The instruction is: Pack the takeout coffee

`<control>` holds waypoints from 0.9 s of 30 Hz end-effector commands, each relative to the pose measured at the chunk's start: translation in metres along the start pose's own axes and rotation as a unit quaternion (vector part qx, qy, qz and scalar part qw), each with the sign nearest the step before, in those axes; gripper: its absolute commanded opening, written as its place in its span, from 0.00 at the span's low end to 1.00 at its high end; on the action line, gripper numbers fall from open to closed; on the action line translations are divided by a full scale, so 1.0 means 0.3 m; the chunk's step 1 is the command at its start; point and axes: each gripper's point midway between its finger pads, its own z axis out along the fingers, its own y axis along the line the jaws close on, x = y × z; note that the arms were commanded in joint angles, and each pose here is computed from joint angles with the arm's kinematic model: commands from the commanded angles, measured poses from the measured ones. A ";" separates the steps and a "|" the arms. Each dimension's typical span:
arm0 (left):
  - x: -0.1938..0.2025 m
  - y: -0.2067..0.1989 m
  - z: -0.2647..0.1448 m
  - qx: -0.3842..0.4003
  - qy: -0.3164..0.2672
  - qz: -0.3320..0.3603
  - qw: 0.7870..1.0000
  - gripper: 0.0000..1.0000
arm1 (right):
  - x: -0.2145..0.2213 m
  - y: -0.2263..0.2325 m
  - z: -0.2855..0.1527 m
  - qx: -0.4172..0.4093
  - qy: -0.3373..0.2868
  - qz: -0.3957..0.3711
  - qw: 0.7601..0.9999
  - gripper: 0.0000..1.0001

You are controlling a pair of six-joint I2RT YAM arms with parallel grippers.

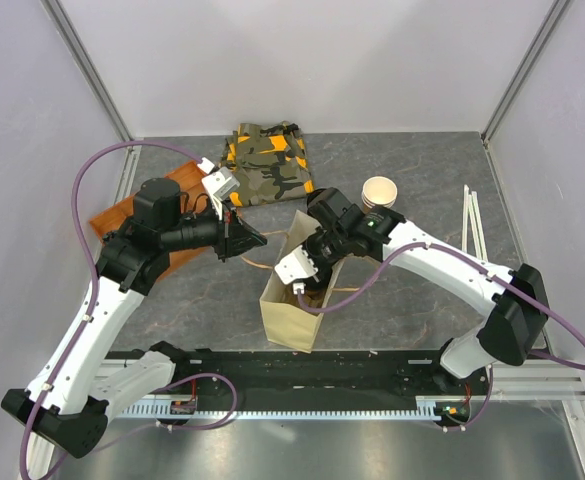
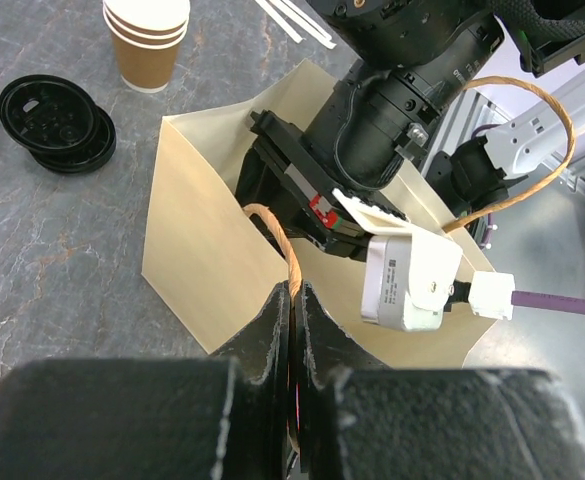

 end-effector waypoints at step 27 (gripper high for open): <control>-0.036 0.008 0.005 0.001 -0.010 0.020 1.000 0.02 | 0.050 0.084 0.044 -0.082 0.014 -0.032 0.996 0.00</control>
